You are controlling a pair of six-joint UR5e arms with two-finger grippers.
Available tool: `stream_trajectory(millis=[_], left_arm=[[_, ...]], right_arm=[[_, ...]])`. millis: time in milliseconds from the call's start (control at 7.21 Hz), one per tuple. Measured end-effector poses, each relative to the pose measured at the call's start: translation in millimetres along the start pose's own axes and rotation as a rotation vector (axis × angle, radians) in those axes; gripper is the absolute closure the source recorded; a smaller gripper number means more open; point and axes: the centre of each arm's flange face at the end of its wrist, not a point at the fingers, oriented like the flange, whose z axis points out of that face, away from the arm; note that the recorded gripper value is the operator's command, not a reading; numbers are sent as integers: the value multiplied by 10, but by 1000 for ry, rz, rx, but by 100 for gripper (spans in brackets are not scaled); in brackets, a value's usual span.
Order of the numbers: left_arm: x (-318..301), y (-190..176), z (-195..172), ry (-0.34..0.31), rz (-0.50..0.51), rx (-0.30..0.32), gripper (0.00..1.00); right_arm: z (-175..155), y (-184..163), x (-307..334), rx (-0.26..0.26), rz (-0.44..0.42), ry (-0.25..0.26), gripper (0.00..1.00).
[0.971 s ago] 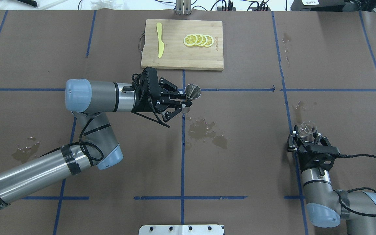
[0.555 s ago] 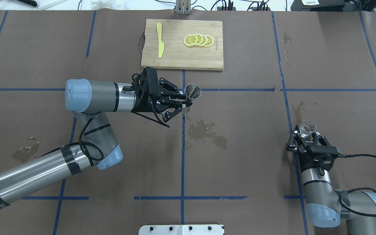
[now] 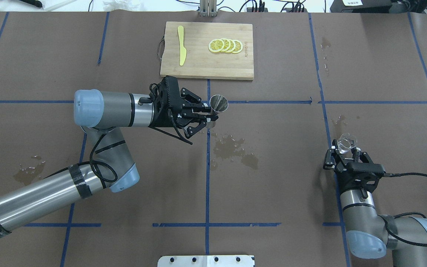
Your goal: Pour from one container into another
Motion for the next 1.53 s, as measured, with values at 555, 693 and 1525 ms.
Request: stream_trajectory(millis=[555, 693, 1525], left_arm=[[0, -5, -2, 0, 0, 1, 100], [1, -6, -2, 0, 1, 1, 100], [-12, 55, -20, -16, -3, -5, 100]], right_arm=[[14, -432, -304, 50, -140, -43, 100], [15, -560, -433, 31, -119, -80, 100], [-33, -1527, -1173, 39, -89, -188, 100]])
